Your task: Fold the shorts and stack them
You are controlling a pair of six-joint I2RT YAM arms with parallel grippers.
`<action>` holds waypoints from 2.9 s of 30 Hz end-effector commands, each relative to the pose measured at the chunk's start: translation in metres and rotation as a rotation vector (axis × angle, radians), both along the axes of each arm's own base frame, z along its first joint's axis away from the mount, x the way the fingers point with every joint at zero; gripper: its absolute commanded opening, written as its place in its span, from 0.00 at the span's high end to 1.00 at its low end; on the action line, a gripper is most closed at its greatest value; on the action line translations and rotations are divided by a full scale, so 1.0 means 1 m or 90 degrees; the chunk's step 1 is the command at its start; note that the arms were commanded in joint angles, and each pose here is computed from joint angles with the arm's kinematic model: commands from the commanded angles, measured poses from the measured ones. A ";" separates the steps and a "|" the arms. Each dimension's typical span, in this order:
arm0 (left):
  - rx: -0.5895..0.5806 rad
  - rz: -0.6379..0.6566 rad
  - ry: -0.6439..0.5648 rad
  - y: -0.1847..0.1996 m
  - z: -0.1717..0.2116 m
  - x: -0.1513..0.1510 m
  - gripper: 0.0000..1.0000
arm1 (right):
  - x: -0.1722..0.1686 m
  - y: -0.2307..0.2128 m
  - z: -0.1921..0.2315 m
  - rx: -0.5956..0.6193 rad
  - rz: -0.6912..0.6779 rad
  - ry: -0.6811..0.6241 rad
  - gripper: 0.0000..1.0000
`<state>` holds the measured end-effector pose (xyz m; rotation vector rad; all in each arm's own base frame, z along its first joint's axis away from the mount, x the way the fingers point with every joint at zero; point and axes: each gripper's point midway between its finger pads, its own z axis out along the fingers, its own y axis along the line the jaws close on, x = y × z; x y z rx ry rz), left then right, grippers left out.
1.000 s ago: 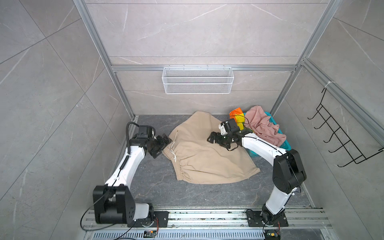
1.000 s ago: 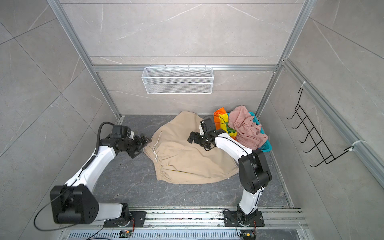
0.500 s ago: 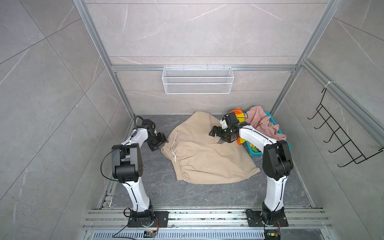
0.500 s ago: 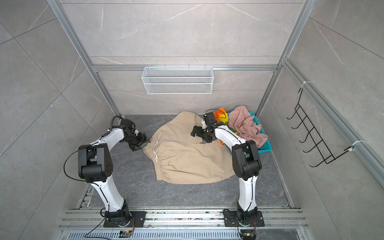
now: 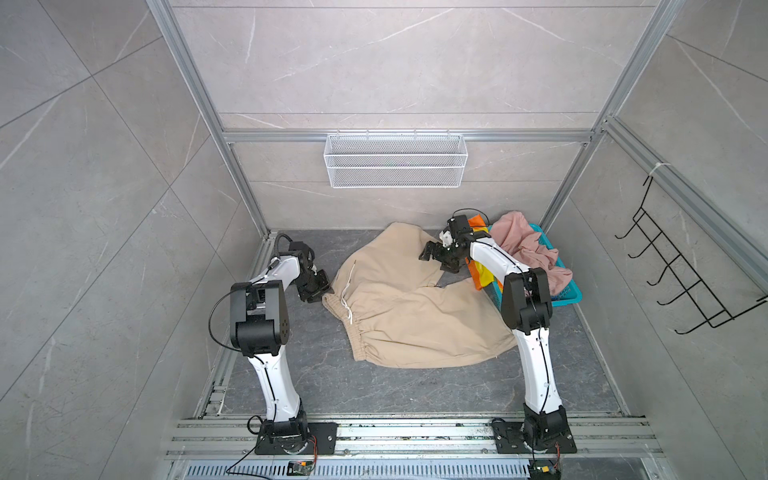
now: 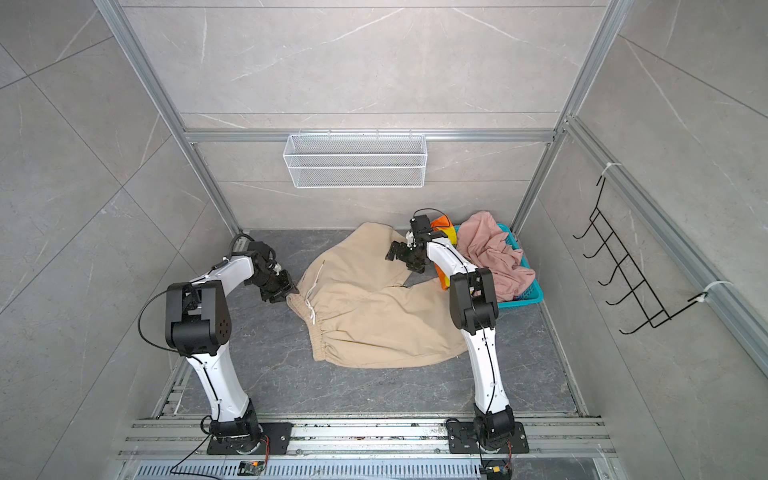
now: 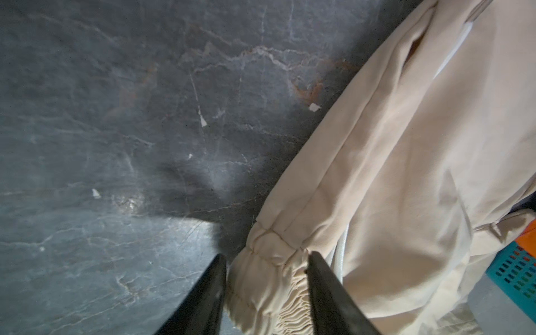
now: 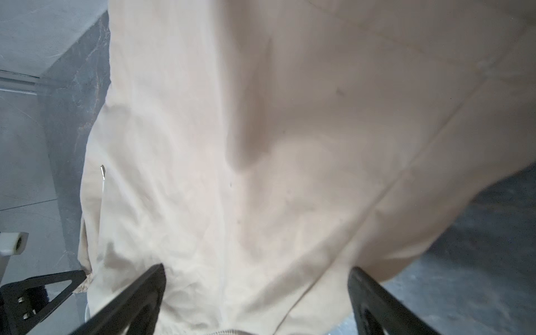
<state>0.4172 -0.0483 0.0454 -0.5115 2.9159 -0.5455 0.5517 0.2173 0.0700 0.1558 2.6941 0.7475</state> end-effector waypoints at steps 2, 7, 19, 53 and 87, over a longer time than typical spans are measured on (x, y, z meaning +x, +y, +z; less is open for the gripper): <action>0.014 -0.033 0.024 -0.003 -0.011 -0.005 0.85 | 0.010 -0.022 -0.007 -0.070 0.005 0.019 0.01; 0.050 -0.037 0.029 0.004 -0.008 -0.005 1.00 | 0.021 -0.027 -0.023 -0.089 0.015 0.039 0.01; 0.159 -0.030 0.021 0.037 0.016 0.002 1.00 | -0.025 -0.029 -0.074 -0.090 0.031 0.151 0.01; 0.435 -0.238 -0.156 0.008 0.052 0.057 1.00 | 0.000 -0.064 0.001 -0.253 -0.043 -0.022 0.03; 0.293 -0.127 -0.154 0.018 0.043 0.072 1.00 | 0.070 -0.066 -0.017 -0.189 -0.064 -0.075 0.95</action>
